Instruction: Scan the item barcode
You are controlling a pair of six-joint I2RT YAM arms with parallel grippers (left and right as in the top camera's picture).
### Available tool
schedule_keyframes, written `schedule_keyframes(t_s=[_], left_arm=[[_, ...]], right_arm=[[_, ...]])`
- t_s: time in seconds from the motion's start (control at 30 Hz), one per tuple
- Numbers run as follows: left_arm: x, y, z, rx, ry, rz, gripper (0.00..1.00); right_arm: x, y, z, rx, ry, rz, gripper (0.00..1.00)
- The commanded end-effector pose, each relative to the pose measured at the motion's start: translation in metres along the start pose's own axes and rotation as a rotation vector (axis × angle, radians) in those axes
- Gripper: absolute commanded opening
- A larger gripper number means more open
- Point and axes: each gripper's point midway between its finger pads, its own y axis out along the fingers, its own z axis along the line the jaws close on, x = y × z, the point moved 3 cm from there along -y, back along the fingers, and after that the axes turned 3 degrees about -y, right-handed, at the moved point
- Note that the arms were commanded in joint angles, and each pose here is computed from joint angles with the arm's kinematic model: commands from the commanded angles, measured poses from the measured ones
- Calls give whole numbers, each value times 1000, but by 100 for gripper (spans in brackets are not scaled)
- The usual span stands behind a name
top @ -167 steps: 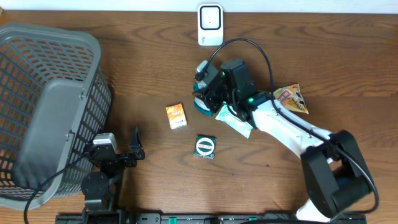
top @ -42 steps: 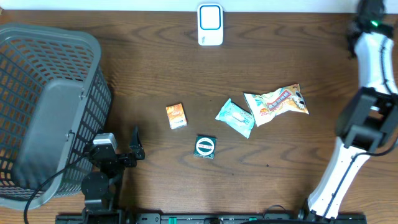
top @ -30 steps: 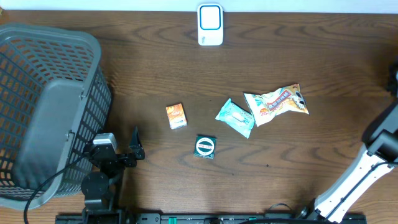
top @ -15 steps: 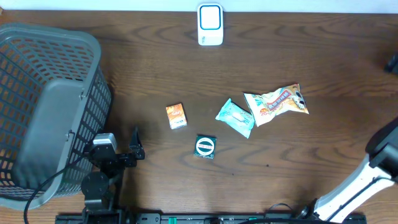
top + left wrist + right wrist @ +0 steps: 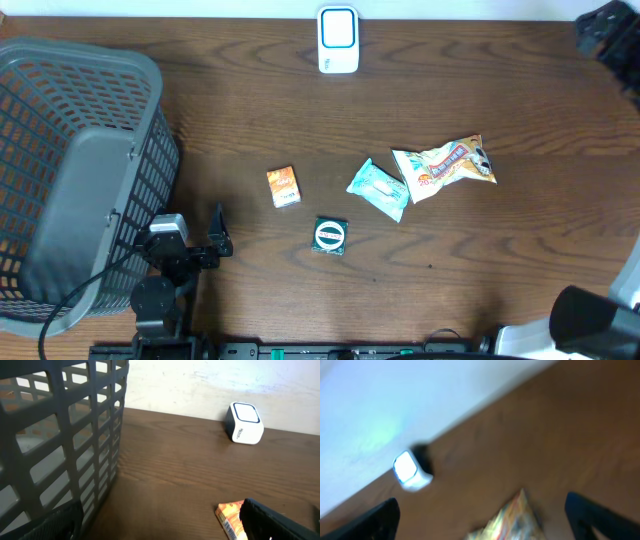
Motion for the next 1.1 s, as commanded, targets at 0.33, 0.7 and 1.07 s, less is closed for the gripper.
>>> schedule_keyframes(t_s=[0.33, 0.7, 1.07], left_arm=[[-14, 2, 2, 5, -11, 42, 98], [-14, 2, 2, 5, -11, 42, 98], [-14, 2, 2, 5, -11, 42, 98]], right_arm=[[-150, 46, 9, -342, 176, 437, 99], [-269, 132, -20, -365, 158, 546, 97], [-326, 177, -62, -322, 226, 432, 59]])
